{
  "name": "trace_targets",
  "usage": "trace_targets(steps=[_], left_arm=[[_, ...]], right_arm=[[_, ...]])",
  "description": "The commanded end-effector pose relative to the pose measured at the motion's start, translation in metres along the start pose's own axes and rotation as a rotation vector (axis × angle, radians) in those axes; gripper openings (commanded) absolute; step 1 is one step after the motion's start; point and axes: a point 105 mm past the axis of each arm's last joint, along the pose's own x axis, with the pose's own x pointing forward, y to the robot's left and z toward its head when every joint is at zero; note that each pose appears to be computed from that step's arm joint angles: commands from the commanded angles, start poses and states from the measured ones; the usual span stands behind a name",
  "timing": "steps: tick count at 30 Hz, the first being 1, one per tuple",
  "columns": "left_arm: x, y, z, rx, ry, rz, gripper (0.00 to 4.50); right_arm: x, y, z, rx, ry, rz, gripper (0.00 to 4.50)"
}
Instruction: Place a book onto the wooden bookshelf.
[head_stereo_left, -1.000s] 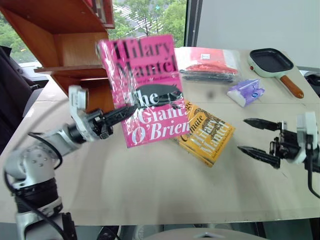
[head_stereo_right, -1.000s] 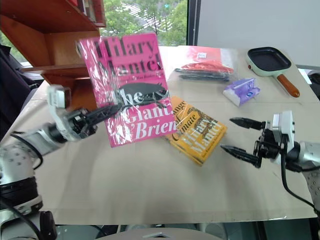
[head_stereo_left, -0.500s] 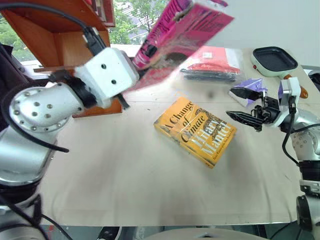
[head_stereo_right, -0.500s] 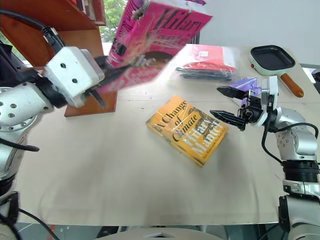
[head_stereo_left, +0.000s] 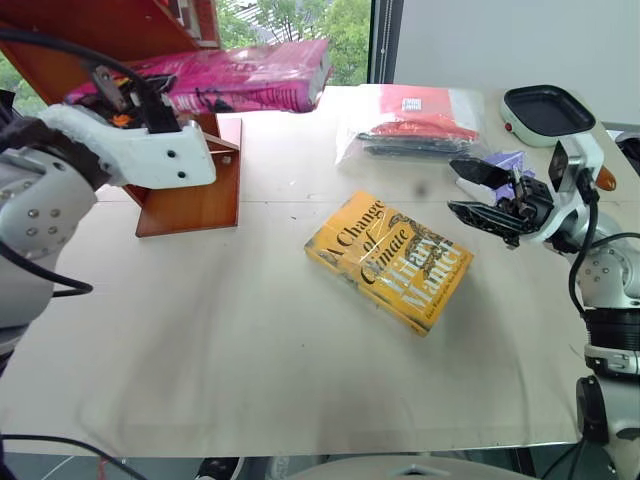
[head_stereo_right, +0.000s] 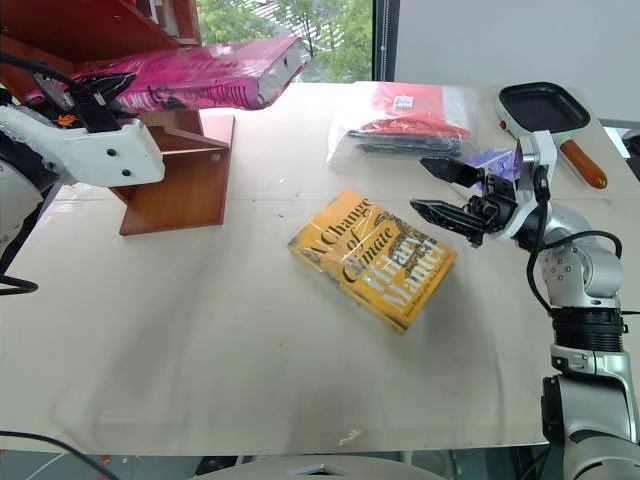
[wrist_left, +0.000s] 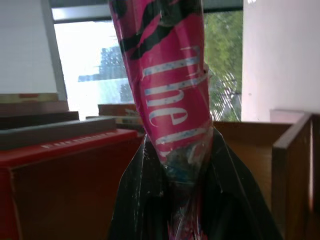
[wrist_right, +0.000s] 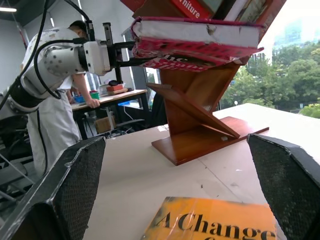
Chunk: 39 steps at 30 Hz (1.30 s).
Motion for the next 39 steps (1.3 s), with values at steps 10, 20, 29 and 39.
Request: trace_targets(steps=[10, 20, 29, 39], left_arm=[[-0.001, -0.023, -0.057, 0.017, 0.17, -0.166, 0.25], [0.001, -0.035, -0.094, 0.006, 0.248, -0.275, 0.25], [-0.006, -0.031, -0.127, -0.011, 0.331, -0.311, 3.21], [-0.026, -0.037, -0.124, -0.07, 0.374, -0.317, 4.43]], right_arm=[[0.003, 0.006, 0.013, -0.07, -0.061, -0.04, 4.5], [0.001, 0.005, 0.003, -0.103, -0.049, -0.13, 4.5], [-0.005, 0.008, 0.0, -0.134, -0.079, -0.166, 4.5], [-0.01, 0.004, -0.004, -0.123, -0.06, -0.159, 4.5]])
